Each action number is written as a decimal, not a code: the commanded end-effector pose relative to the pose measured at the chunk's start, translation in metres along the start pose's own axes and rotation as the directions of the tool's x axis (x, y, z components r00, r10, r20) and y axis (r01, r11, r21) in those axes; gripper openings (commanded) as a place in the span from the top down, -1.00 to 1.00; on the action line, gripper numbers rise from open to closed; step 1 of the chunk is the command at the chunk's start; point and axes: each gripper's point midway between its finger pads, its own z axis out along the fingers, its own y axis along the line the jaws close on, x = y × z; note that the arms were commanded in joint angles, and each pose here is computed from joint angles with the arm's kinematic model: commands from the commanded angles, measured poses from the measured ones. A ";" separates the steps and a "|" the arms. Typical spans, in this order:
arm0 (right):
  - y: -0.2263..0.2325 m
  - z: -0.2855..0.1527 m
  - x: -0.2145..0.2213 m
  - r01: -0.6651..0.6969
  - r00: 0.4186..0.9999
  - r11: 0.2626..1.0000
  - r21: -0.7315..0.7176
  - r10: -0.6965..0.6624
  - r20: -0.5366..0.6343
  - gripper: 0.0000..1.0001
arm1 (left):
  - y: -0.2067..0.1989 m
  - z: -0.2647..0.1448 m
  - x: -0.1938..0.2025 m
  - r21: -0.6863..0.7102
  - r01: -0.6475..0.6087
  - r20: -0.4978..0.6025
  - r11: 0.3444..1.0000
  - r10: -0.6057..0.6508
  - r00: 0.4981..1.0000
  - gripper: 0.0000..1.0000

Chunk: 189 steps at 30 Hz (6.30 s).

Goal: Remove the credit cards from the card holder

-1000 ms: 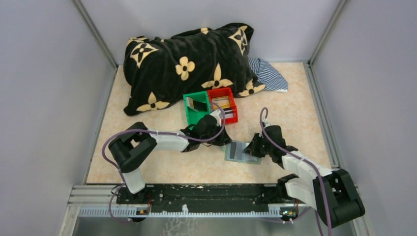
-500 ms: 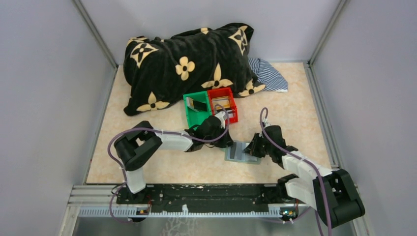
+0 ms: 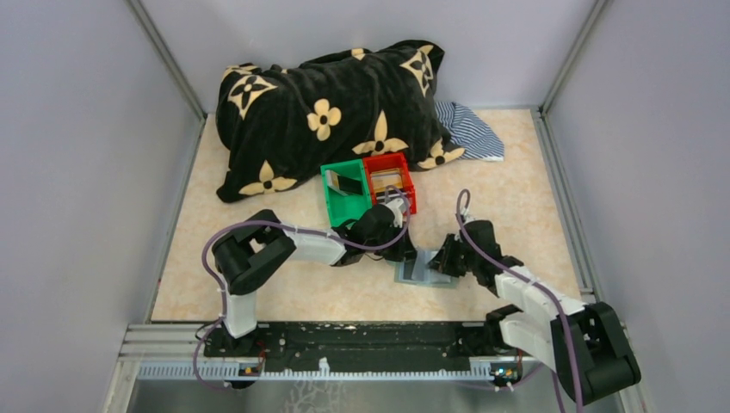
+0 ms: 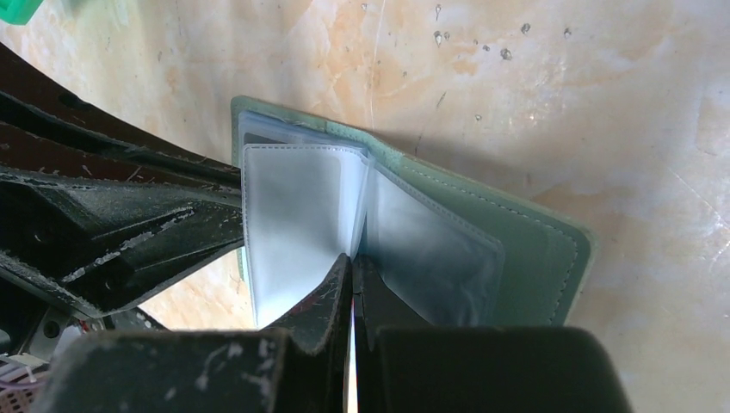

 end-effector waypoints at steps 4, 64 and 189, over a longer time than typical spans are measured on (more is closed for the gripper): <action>0.016 -0.016 -0.022 0.039 0.996 0.999 -0.030 -0.036 0.085 0.36 | -0.022 0.002 -0.004 0.084 -0.002 -0.002 0.996 0.002 1.000 0.81; 0.017 -0.025 -0.012 -0.073 0.990 0.994 -0.080 0.082 0.116 1.00 | -0.038 -0.032 -0.008 0.196 0.038 0.050 0.980 -0.049 0.998 0.82; 0.055 -0.049 -0.013 0.064 0.990 0.962 -0.266 -0.027 0.141 0.64 | 0.031 -0.002 0.062 0.000 0.121 -0.138 0.993 -0.119 0.983 0.83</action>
